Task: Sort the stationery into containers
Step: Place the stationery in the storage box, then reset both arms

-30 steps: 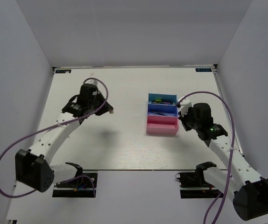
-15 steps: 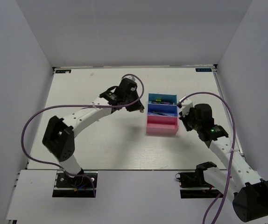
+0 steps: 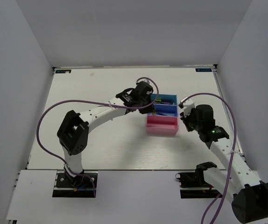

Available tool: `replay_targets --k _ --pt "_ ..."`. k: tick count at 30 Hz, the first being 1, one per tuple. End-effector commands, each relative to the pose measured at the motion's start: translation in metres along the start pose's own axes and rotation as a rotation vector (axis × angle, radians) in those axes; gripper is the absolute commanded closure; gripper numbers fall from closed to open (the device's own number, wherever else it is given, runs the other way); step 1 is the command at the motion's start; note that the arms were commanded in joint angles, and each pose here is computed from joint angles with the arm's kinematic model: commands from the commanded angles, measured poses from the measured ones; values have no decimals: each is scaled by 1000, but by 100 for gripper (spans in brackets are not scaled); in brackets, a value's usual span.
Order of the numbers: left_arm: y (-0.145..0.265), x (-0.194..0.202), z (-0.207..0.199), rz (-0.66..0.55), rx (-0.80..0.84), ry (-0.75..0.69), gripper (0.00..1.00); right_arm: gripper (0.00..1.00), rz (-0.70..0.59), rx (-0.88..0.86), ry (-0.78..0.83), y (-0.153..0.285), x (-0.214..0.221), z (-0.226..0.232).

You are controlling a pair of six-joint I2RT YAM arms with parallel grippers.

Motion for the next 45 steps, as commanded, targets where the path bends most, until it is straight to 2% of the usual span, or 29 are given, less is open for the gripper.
replay_targets --k 1,5,7,9,13,23,32,35,36,37,39,41,42,44,45 --pt "0 4 -15 -3 35 -6 100 76 -46 48 -14 3 -6 -7" --pt "-6 18 -12 28 17 -26 98 70 -47 47 -17 3 -5 -8" --pt "-8 25 -9 41 4 -33 92 68 -43 40 -21 2 -4 -7" --pt "-9 28 -7 47 -7 -41 83 62 -40 42 -23 3 -3 -8" --pt "-13 34 -3 66 -33 -51 66 61 -43 44 -28 4 -4 -9" --pt "-12 36 3 74 -72 -70 56 59 -40 46 -44 4 -2 -11" --pt "-11 32 3 68 -82 -86 56 58 -36 47 -57 4 0 -12" --pt "-12 30 3 66 -88 -90 66 58 -35 49 -58 5 0 -13" --pt "-12 30 3 68 -89 -90 77 58 -33 47 -60 4 1 -13" --pt "-13 30 2 67 -87 -90 83 58 -36 51 -59 5 0 -14" --pt "-12 30 1 71 -85 -93 89 58 -31 50 -61 4 2 -14" --pt "-13 29 1 71 -89 -95 85 58 -35 48 -62 5 1 -14" --pt "-13 29 0 69 -86 -96 77 58 -29 48 -63 4 3 -13" --pt "-11 27 -2 63 -77 -97 72 58 -32 46 -61 4 2 -13" --pt "-9 27 -4 61 -73 -104 66 56 -34 47 -63 4 2 -13"
Point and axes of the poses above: each gripper's point midway between its finger pads, its own y axis back along the fingers, its own z axis along the line the jaws close on, x = y × z, the point moved 8 cm from there along y, back along the fingers, and after that the axes turned 11 degrees about y, right-handed, at the moved point
